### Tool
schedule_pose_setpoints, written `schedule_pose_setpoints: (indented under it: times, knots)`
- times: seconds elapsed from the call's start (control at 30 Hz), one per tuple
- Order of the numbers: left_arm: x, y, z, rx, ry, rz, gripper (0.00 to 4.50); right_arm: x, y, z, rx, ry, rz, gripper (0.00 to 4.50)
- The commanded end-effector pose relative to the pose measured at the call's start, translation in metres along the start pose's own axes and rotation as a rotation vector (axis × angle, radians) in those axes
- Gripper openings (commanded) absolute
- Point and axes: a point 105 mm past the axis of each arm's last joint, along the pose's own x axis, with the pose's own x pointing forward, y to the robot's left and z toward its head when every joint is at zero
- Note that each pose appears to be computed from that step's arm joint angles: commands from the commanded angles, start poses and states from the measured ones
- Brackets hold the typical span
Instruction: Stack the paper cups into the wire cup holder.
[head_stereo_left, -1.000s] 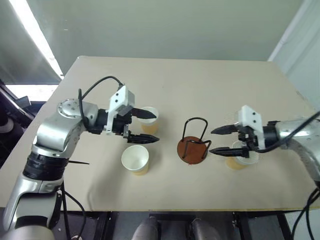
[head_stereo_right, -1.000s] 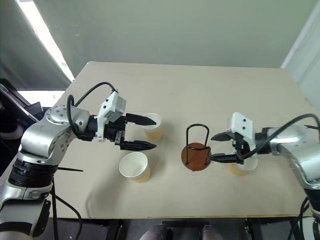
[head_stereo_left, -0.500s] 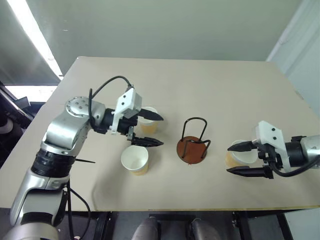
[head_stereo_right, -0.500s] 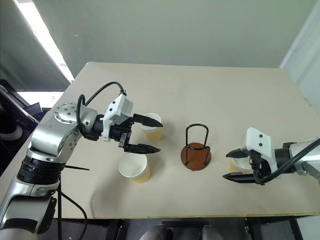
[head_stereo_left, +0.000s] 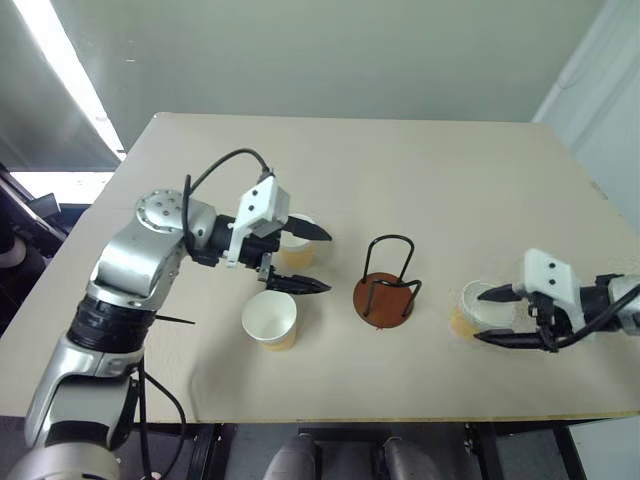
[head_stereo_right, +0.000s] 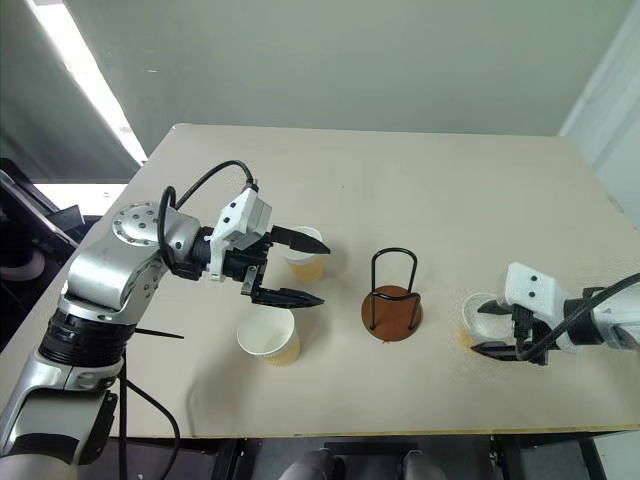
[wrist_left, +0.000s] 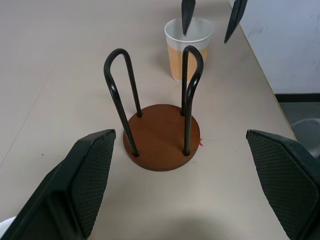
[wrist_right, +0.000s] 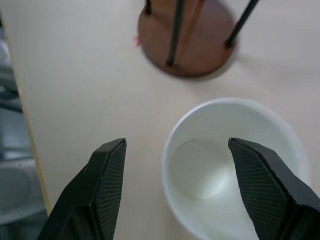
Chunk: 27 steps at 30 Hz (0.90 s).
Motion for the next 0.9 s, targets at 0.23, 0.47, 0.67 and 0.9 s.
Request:
schedule_pose_setpoints:
  times: [0.23,0.47,0.67,0.9]
  knots:
    - [-0.009,0.003,0.013,0.065,-0.003,0.041,4.50,0.014,-0.010,0.004,-0.098,0.016,-0.016,2.94]
    - [-0.011,0.005,0.011,0.067,0.004,0.056,4.50,0.014,-0.015,0.014,-0.121,-0.011,-0.029,0.66]
    - [-0.012,0.008,0.010,0.062,0.000,0.076,4.50,-0.001,-0.029,0.035,-0.147,-0.063,-0.097,0.02]
    - [-0.013,0.012,0.009,0.058,0.000,0.089,4.50,-0.038,-0.037,0.088,-0.265,-0.177,-0.216,0.02]
